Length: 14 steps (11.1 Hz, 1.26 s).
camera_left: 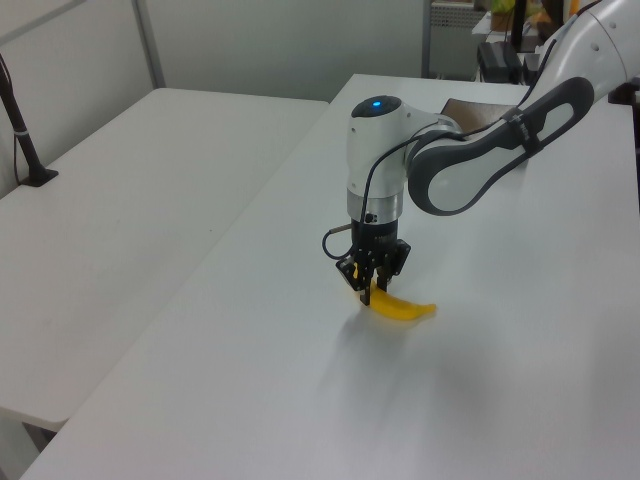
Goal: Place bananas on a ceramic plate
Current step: 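Close the gripper on the middle of the yellow banana, then lift the banana and carry it over the brown square plate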
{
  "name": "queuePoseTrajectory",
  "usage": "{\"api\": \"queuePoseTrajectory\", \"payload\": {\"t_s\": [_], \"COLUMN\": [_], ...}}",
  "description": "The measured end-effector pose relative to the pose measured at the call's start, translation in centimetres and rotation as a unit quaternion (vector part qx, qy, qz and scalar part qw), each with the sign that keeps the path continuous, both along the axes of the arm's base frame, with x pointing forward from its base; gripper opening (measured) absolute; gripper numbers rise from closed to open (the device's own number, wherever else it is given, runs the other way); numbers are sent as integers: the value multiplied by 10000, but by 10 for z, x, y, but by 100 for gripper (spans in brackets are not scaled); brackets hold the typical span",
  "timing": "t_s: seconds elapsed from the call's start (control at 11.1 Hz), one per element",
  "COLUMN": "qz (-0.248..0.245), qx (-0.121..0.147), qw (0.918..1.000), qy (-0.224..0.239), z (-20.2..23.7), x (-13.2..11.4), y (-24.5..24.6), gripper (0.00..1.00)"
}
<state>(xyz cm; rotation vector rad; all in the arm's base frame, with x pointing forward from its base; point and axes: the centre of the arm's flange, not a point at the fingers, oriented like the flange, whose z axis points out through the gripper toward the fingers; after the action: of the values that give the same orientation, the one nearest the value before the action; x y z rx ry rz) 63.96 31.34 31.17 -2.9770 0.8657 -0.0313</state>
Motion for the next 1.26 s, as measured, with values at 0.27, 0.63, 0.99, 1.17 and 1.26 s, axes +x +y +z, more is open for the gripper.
{"api": "queuePoseTrajectory", "payload": {"t_s": [0.27,0.63,0.99,1.17,1.26], "qz": [24,64,480,849,1132], "qx": [-32,87,27,167,212], "qw": [10000,9991,9974,9949,9921], "qy": [-36,-406,-541,-516,-489], "z": [1,51,152,201,224], "x": [1,10,4,-4,-9], "y": [0,-7,-59,-99,-123], "gripper": [32,32,32,32,32]}}
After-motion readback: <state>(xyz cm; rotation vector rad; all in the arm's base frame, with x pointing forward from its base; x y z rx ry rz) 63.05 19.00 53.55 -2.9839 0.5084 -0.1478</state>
